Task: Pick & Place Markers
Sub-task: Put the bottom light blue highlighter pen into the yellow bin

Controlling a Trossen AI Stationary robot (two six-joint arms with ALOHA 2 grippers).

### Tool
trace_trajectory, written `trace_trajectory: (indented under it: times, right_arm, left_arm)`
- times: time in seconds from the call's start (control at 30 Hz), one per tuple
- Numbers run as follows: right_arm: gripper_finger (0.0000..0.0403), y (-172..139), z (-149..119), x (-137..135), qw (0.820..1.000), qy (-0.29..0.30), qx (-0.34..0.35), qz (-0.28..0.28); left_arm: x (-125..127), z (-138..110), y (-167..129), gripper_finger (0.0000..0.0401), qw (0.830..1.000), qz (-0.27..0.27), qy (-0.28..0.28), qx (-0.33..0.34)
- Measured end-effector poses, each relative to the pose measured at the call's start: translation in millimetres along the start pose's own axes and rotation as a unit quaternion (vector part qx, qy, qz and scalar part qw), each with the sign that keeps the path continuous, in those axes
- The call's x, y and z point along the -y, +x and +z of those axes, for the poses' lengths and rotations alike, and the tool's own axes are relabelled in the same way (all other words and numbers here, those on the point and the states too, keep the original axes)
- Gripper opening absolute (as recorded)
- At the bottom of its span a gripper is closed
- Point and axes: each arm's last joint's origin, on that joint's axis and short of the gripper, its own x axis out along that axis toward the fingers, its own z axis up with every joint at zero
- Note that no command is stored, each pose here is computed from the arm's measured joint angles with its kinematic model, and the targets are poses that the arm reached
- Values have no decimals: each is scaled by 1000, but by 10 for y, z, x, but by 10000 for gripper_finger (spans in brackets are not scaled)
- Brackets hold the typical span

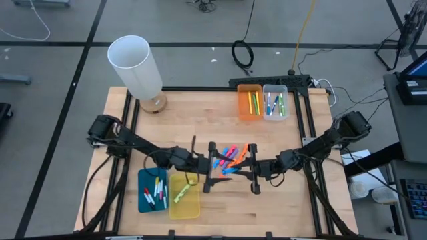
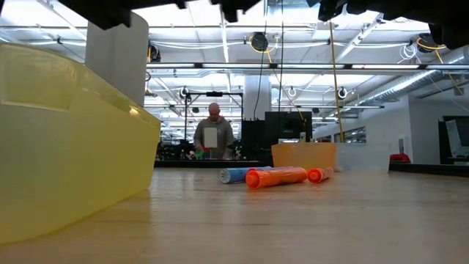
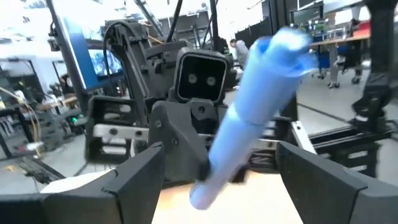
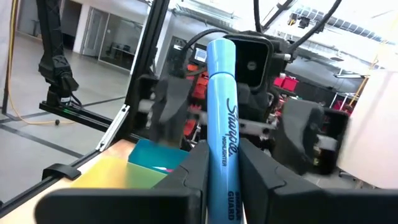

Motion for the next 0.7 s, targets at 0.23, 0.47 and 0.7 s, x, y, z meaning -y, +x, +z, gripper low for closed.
trace_trajectory:
  times: [0.23,0.47,0.7]
  right_arm:
    - [46,6,-4,-2,1000,-3,-4,1]
    - [46,-4,0,-36,1000,-2,-6,9]
    - [46,0,-7,-20,1000,-4,-7,5]
  left_arm:
    - [82,-6,192,301,999,-3,39,11]
    - [225,103,158,246,997,-19,71,28]
    - [206,108,160,204,997,5,67,26]
